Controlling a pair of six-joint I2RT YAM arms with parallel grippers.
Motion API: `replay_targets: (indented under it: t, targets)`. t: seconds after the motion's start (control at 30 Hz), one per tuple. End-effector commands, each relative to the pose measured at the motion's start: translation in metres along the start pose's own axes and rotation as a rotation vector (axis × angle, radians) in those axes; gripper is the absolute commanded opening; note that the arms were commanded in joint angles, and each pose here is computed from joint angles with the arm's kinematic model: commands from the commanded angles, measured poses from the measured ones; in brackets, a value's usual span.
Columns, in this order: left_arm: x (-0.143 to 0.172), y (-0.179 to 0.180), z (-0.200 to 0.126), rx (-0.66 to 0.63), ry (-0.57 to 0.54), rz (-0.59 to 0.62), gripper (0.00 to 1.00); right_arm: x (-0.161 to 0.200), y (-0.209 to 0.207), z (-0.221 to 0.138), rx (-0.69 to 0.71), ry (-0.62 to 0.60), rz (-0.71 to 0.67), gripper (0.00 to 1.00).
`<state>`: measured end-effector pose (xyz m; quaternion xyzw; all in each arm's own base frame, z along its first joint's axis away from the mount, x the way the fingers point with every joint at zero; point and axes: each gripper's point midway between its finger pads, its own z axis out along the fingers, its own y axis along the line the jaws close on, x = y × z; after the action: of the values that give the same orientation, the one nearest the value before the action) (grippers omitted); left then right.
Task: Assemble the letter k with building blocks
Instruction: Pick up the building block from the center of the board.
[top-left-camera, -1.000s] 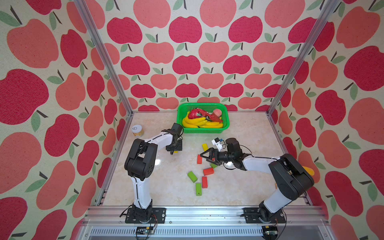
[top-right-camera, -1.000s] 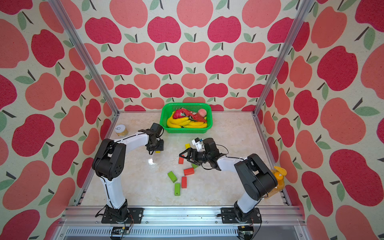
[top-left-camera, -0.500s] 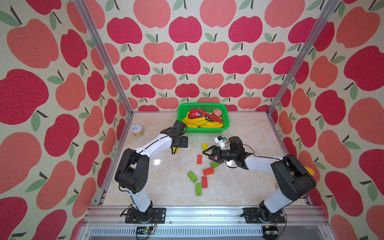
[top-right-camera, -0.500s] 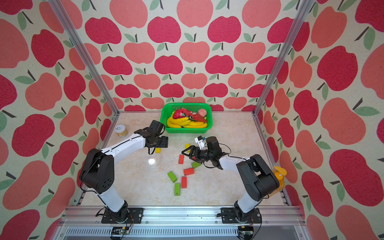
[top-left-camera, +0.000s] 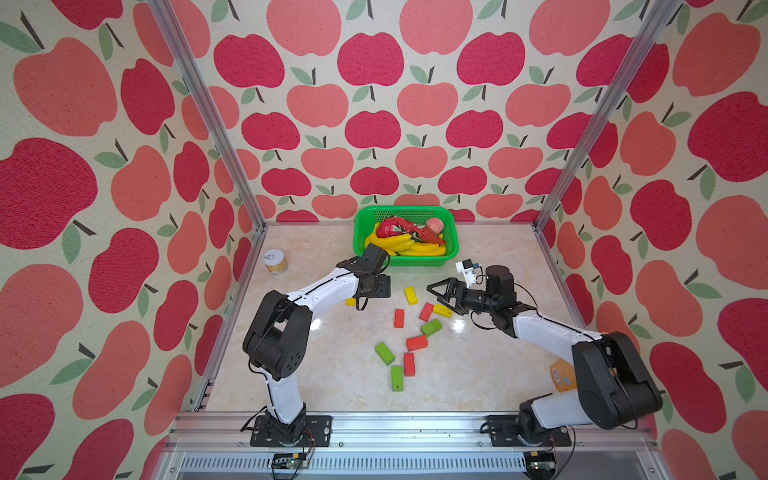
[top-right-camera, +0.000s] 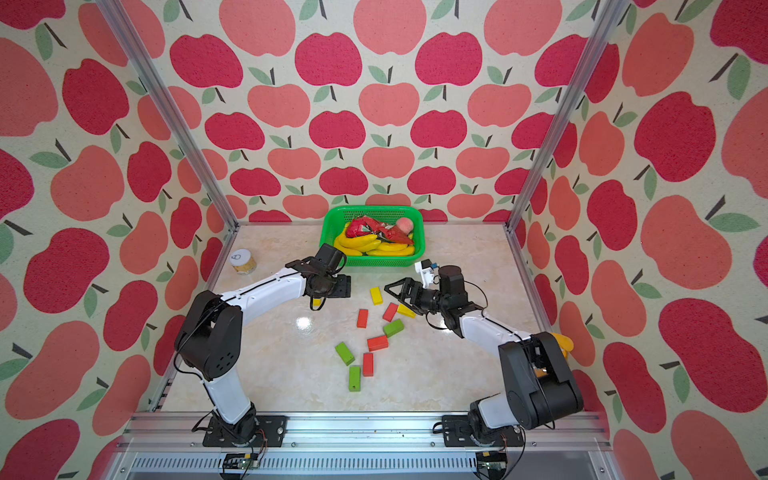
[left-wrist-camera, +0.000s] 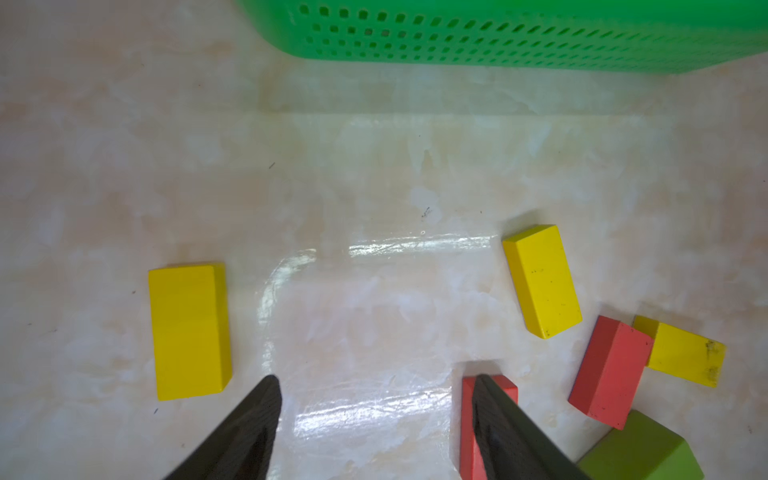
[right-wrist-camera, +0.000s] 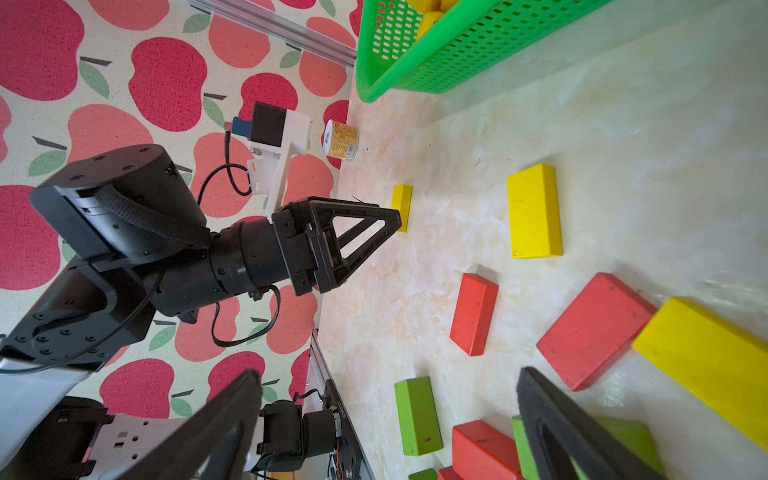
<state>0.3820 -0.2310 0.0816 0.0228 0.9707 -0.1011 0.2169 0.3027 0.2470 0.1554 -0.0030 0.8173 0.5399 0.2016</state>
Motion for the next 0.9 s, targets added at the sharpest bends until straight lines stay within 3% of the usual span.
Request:
replay_targets:
  t: [0.0,0.43,0.87]
  targets:
    - [-0.003,-0.023,0.011,0.046,0.013,-0.069,0.75,0.003,-0.016,-0.011,0.061,-0.012,0.021,0.99]
    - [0.010,-0.076,0.062,-0.063,0.039,-0.038,0.69,-0.005,-0.017,-0.026,0.029,-0.054,0.064,0.99]
    - [0.019,-0.085,0.085,-0.126,0.063,-0.055,0.65,-0.004,-0.017,-0.024,0.014,-0.042,0.078,0.99]
